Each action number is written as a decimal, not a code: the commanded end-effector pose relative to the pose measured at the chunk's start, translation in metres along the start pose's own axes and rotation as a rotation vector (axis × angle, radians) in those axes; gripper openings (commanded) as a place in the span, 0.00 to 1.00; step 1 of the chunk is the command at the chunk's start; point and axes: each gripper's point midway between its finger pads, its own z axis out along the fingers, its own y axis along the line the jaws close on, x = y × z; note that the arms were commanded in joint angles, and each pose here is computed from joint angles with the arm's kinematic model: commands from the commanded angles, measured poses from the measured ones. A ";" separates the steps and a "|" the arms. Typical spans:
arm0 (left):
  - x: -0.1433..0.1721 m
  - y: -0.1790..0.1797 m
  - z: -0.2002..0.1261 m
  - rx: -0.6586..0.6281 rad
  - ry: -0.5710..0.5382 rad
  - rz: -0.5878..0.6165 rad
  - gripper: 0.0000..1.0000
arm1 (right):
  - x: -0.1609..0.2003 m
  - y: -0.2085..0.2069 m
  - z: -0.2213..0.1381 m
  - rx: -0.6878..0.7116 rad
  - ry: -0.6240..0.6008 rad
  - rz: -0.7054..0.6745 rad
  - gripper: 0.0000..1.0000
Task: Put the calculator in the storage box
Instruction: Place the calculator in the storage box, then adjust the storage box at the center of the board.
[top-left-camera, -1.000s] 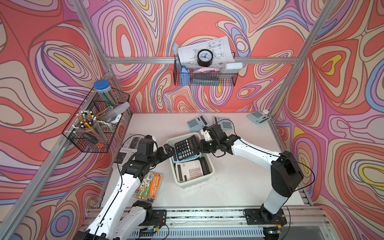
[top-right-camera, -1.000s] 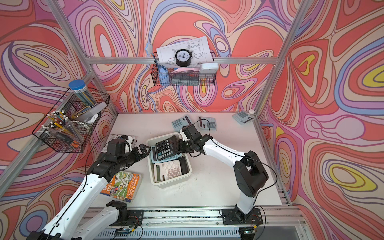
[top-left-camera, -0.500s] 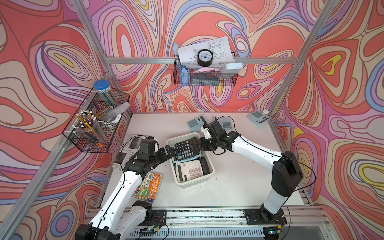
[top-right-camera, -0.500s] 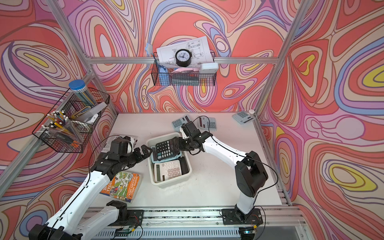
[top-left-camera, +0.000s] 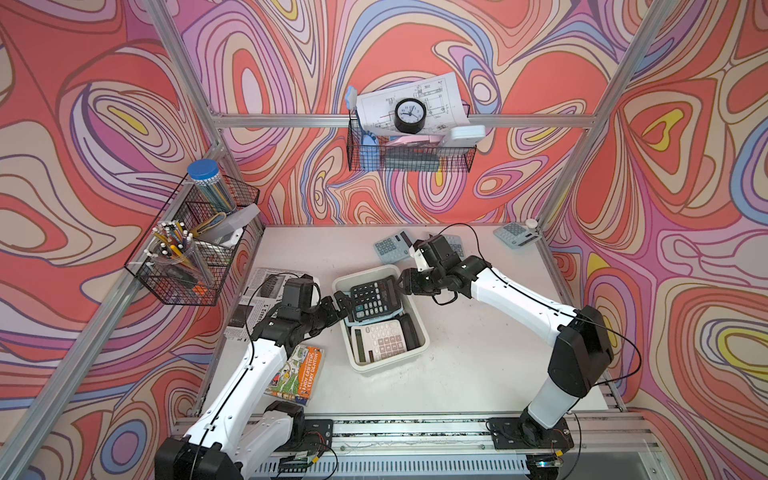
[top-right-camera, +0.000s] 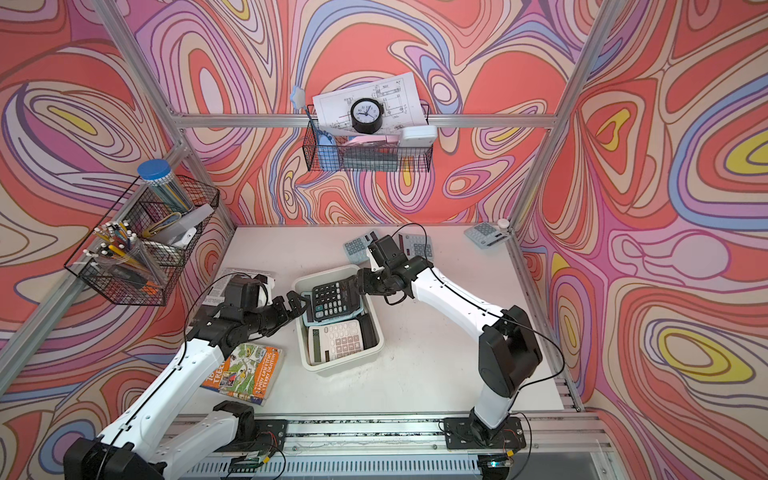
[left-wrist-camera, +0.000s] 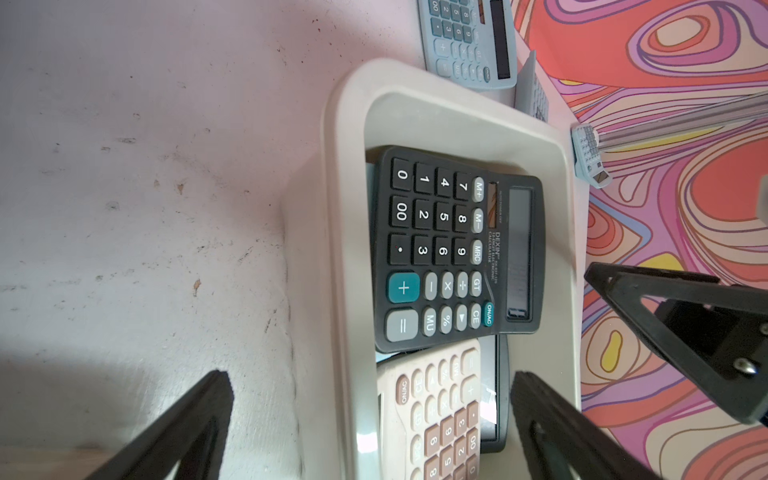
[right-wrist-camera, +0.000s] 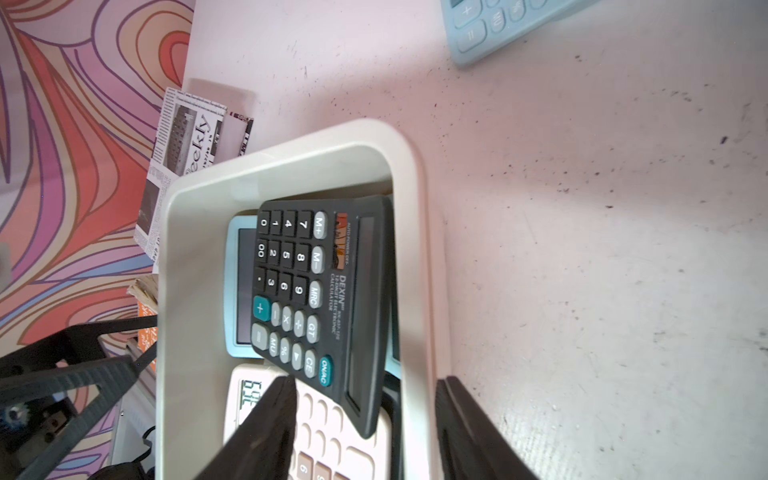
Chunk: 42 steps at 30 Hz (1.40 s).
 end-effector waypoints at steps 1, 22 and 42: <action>-0.004 -0.005 0.003 0.025 0.007 -0.002 0.99 | 0.004 -0.009 -0.005 0.012 -0.005 0.000 0.60; -0.022 -0.023 0.017 0.038 0.065 0.058 0.99 | 0.064 0.033 -0.011 -0.290 0.128 0.019 0.62; -0.049 -0.049 0.047 0.141 0.106 0.042 0.98 | -0.043 -0.117 -0.034 0.278 -0.155 0.054 0.67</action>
